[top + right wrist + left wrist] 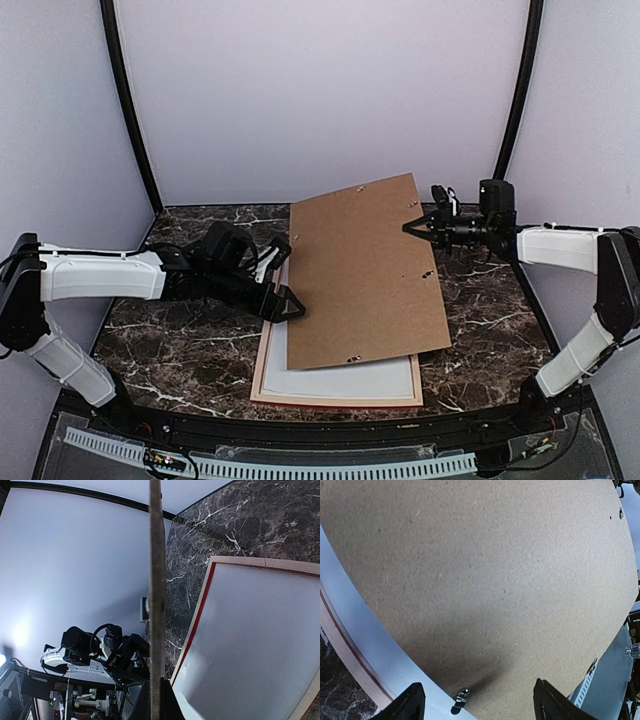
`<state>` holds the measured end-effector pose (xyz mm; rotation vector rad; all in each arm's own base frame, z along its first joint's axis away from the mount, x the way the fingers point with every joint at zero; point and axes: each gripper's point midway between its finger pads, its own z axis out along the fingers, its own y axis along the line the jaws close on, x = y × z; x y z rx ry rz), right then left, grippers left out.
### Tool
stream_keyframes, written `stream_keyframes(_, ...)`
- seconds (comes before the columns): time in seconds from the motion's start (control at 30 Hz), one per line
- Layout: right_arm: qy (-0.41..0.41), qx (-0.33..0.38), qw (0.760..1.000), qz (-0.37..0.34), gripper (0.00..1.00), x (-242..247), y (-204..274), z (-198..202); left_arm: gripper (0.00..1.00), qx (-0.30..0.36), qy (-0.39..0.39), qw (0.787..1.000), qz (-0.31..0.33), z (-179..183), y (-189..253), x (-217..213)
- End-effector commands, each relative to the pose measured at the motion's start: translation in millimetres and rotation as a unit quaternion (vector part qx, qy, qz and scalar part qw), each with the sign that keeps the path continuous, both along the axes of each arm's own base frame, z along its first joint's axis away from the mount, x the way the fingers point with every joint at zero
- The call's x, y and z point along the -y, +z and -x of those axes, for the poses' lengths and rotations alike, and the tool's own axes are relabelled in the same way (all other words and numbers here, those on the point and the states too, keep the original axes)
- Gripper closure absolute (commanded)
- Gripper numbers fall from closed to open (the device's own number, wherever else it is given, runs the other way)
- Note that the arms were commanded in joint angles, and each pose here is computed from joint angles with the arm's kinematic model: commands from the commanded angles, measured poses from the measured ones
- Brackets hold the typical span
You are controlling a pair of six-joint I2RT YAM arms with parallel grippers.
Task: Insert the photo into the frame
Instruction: Place the backboard on the frame body.
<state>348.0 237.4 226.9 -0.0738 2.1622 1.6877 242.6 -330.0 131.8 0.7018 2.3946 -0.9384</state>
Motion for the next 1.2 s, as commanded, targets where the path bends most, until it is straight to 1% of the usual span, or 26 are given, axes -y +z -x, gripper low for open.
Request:
stream_keyframes(0.0,0.007,0.046,0.999,-0.024,1.00,1.6,29.2,3.1,0.23,-0.007,-0.001,1.000,-0.006,13.0,-1.0,-4.8)
stream_keyframes(0.5,0.006,0.042,0.999,-0.025,1.00,2.7,25.2,1.6,0.24,-0.005,-0.020,1.000,-0.006,16.9,0.5,8.1)
stream_keyframes(0.8,0.002,0.039,0.999,-0.024,1.00,5.2,21.6,-1.8,0.24,-0.010,-0.025,0.999,-0.022,22.3,-2.5,9.6)
stream_keyframes(1.17,-0.005,0.035,0.999,-0.023,1.00,10.3,17.2,-4.8,0.25,-0.014,-0.054,0.998,-0.042,38.4,-8.8,20.2)
